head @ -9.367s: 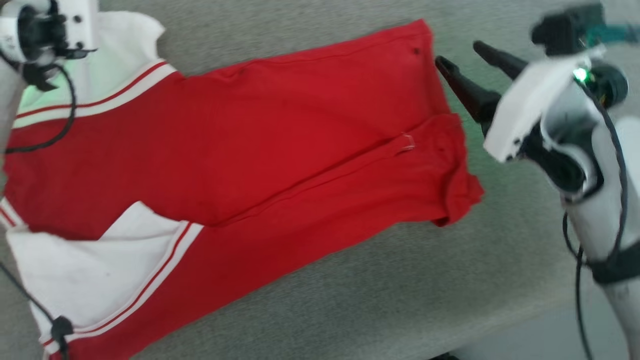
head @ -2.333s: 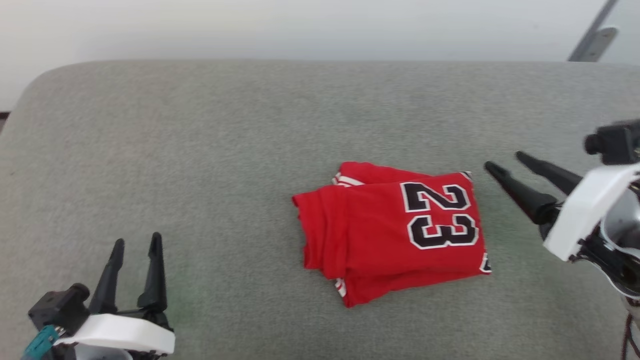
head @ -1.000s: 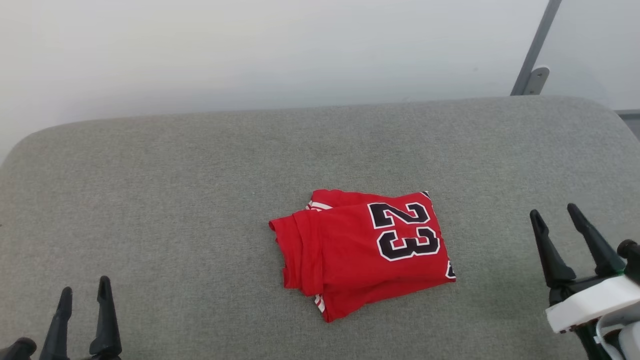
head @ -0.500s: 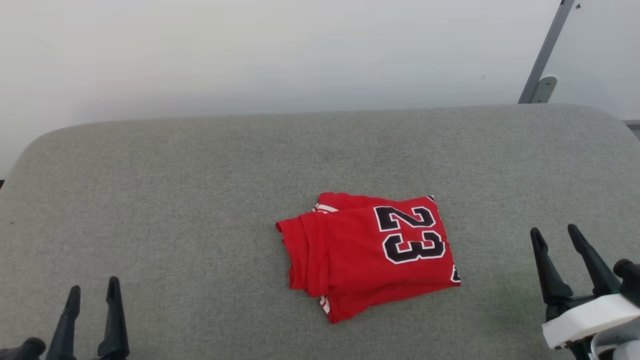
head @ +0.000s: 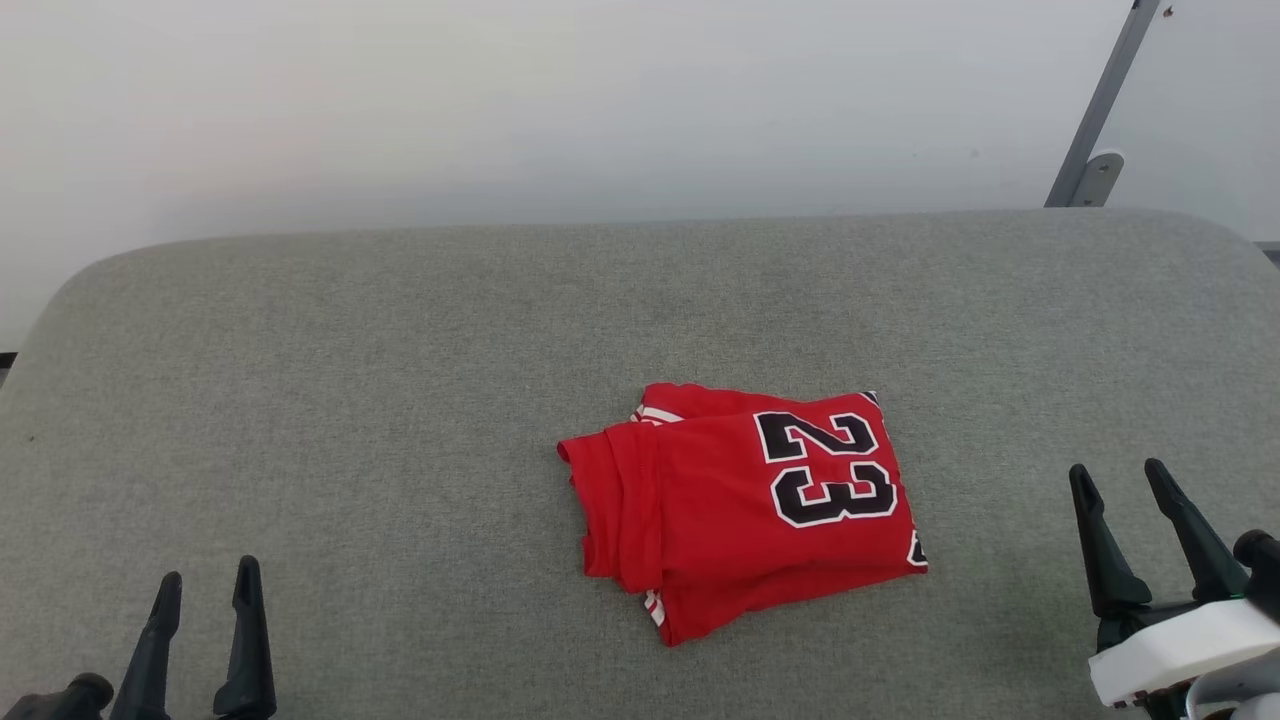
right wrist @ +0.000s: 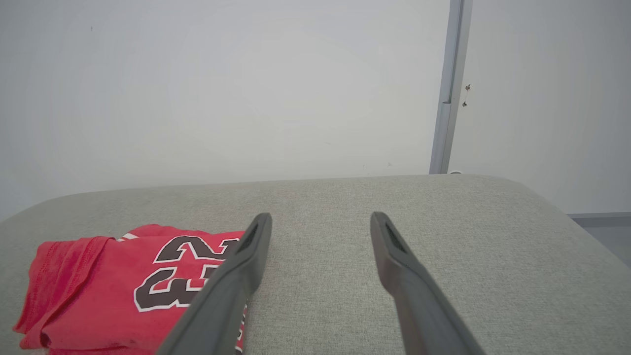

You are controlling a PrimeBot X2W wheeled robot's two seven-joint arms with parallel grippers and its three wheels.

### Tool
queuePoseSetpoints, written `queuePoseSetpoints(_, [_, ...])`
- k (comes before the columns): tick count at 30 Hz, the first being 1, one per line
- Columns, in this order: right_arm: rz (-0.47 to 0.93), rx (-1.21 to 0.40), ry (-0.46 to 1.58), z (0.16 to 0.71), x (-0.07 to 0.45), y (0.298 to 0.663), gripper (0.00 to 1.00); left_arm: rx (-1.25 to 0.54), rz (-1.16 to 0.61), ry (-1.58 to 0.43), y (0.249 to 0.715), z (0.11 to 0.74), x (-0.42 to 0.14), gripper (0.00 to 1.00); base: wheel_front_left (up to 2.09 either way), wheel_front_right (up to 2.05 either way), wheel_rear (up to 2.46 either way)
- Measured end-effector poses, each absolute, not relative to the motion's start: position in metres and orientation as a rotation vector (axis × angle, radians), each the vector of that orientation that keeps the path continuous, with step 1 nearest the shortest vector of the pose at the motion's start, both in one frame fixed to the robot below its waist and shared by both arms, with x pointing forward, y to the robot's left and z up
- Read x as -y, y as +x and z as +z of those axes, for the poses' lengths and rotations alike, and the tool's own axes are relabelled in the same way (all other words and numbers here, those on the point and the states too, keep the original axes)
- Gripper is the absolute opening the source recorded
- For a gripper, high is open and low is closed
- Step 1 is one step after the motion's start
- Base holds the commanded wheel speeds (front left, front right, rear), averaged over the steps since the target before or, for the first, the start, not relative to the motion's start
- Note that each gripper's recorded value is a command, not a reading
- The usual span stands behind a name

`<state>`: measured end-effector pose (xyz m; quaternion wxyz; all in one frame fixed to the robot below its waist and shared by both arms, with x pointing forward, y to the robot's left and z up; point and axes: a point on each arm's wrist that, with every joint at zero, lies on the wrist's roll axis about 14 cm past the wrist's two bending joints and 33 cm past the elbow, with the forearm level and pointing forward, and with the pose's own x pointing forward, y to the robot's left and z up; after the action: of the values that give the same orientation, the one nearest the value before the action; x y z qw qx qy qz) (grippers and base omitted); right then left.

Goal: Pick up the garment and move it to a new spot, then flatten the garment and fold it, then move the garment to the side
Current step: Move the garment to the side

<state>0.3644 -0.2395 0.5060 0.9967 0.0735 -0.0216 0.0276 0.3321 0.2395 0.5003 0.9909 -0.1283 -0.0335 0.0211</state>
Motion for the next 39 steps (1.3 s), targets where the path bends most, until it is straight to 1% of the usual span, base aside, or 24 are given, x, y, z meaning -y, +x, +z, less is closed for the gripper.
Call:
queuePoseSetpoints(12, [0.074,0.033,0.138,0.503,0.234,0.367,1.00,0.067,0.044,-0.260,0.330,0.500,-0.239,1.00,0.00,0.00,0.00])
queuePoseSetpoints(22, [0.145,-0.016,0.130,0.492,0.215,0.374,1.00,0.081,0.050,-0.273,0.328,0.503,-0.236,1.00,0.00,0.00,0.00])
queuePoseSetpoints(27, [0.221,-0.117,0.137,0.469,0.200,0.382,1.00,0.076,0.056,-0.288,0.328,0.500,-0.233,1.00,0.00,0.00,0.00])
queuePoseSetpoints(39, [0.368,-0.466,0.131,0.443,0.178,0.431,1.00,0.018,0.072,-0.341,0.336,0.481,-0.226,1.00,0.00,0.00,0.00])
